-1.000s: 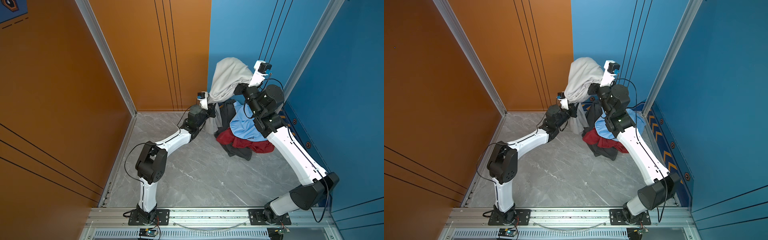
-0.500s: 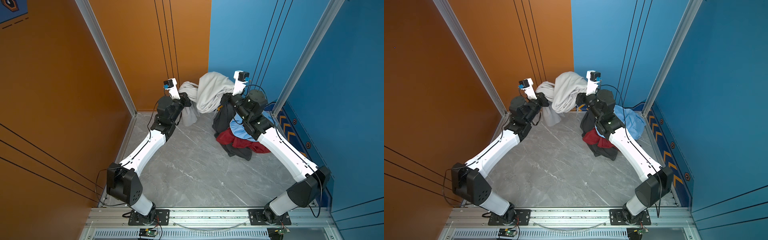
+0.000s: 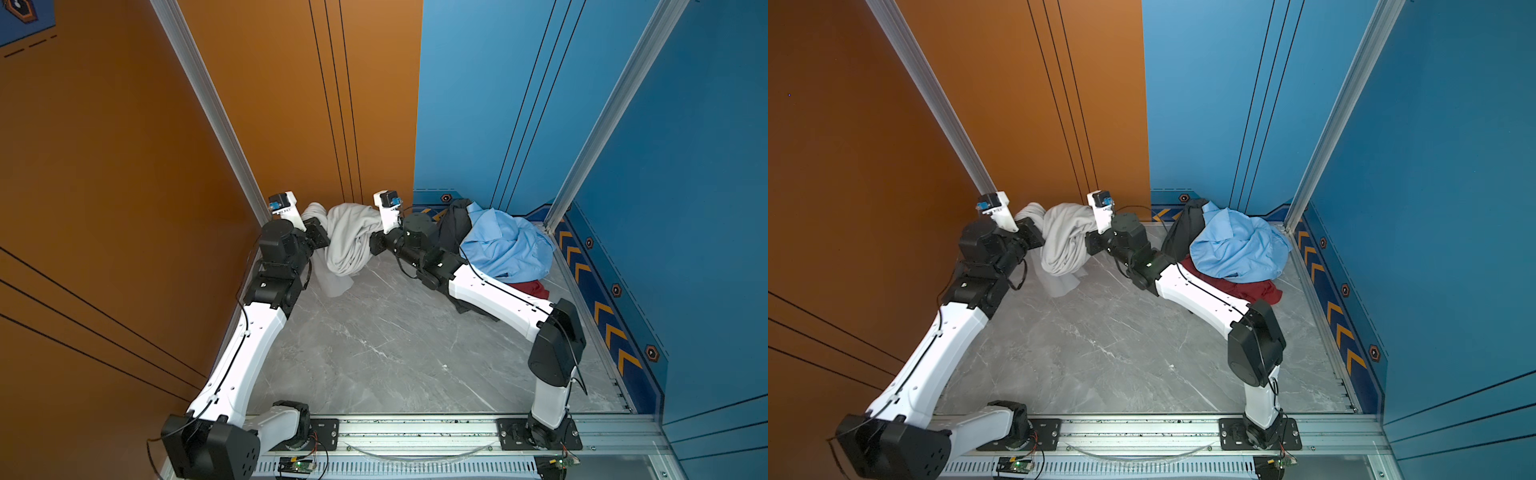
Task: Pick out a specific cloth from the pile
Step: 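Carry the beige garment with both grippers away from the pile toward the orange wall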
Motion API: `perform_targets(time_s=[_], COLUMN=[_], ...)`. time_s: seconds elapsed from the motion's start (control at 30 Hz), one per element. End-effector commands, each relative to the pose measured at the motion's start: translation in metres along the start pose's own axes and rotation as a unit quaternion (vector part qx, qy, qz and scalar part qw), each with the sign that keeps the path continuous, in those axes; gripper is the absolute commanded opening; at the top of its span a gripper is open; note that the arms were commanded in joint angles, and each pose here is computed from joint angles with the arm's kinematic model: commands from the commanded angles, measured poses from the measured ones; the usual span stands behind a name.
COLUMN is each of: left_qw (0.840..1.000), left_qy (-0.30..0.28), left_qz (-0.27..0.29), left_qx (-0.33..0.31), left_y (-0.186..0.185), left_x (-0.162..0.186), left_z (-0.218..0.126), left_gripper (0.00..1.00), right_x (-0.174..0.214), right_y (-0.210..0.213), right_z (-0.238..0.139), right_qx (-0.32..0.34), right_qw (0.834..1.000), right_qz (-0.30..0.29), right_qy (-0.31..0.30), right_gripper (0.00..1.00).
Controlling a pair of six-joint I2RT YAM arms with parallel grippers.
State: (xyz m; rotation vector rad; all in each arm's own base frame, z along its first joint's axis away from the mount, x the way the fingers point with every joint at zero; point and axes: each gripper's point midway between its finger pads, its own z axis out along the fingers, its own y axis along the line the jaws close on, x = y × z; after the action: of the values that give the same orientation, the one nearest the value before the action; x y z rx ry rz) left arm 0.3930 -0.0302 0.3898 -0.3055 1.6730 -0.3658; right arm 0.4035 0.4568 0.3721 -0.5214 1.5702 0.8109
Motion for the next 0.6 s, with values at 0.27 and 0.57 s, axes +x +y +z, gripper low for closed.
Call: perform_targets(time_s=[0.27, 0.57], left_qw=[0.989, 0.968], left_qy=[-0.003, 0.037], left_qz=[-0.029, -0.011], left_qx=[-0.145, -0.247], left_y=[0.081, 0.125], left_x=[-0.020, 0.001], left_z=[-0.091, -0.127], left_gripper=[0.00, 0.00], right_x=[-0.041, -0.005], right_y=[0.103, 0.117], right_z=[0.048, 0.081], right_qx=[-0.089, -0.123], right_qw=[0.991, 0.982], right_qz=[0.061, 0.116], right_qy=[-0.080, -0.086], right_gripper=[0.00, 0.00])
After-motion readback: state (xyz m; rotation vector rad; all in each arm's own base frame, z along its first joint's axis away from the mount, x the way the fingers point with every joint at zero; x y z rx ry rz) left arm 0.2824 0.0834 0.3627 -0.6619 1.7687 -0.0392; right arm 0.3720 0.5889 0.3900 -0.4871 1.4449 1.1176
